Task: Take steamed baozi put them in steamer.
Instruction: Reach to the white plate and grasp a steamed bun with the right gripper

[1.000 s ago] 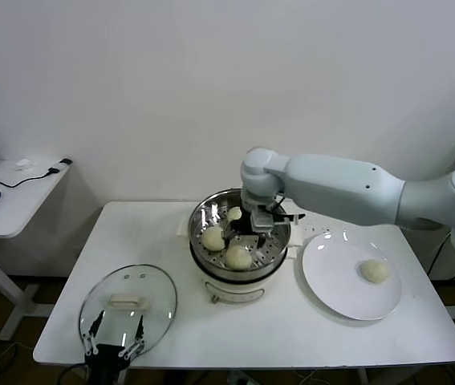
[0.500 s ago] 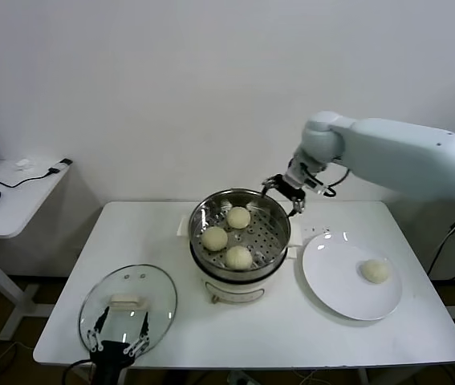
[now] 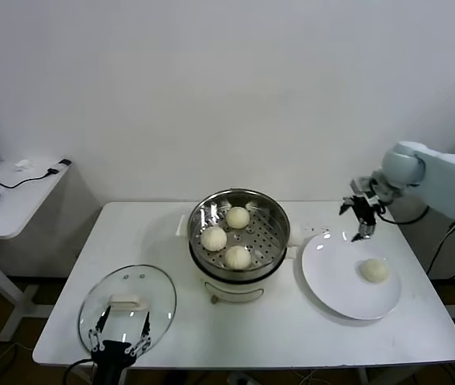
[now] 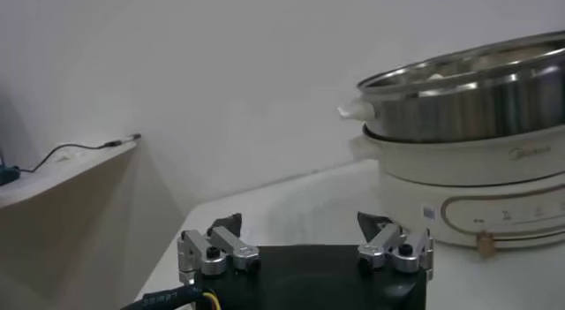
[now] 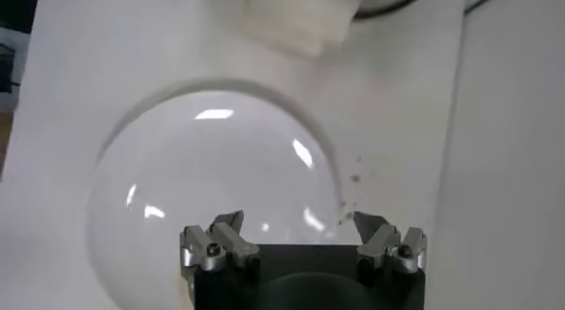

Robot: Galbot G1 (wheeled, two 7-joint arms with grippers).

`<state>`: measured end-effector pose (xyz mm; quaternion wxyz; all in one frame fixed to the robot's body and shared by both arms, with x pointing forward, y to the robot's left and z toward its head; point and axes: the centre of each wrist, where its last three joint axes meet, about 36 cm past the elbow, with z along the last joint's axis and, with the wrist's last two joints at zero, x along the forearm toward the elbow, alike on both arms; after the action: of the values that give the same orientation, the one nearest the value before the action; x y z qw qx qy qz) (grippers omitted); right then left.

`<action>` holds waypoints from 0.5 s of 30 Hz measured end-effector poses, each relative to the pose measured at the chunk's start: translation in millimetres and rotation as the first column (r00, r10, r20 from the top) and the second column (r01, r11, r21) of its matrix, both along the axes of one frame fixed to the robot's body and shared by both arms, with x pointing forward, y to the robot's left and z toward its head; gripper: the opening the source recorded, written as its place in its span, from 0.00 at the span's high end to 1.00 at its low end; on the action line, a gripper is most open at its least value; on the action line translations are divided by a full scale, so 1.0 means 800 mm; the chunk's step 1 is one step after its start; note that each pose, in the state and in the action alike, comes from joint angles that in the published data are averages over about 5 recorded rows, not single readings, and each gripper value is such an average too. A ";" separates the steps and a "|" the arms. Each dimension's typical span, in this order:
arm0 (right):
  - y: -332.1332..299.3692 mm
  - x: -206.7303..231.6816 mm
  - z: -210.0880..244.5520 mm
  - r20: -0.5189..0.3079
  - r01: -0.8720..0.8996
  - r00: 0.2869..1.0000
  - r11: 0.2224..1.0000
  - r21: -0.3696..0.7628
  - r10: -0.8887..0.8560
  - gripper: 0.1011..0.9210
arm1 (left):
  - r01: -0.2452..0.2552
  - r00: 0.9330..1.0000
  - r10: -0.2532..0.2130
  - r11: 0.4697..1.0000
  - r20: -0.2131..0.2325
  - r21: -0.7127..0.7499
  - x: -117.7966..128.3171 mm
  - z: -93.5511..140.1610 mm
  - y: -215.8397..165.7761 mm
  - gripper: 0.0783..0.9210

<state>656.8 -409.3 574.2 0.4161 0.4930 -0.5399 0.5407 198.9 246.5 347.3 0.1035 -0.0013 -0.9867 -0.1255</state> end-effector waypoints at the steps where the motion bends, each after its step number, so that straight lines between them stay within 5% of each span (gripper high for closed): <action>1: -0.008 -0.002 -0.010 -0.009 0.014 1.000 1.000 -0.002 -0.014 0.12 | -0.001 1.000 0.001 1.000 -0.001 0.001 -0.001 0.000 0.000 0.12; 15: -0.080 -0.025 -0.121 -0.086 0.131 0.987 0.991 -0.031 -0.133 0.12 | -0.002 1.000 0.002 1.000 -0.016 0.019 -0.002 -0.002 -0.002 0.12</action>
<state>637.1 -473.4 477.8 0.4804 0.4741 -0.5456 0.4968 197.0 244.5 345.6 0.1115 -0.0003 -0.9846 -0.1349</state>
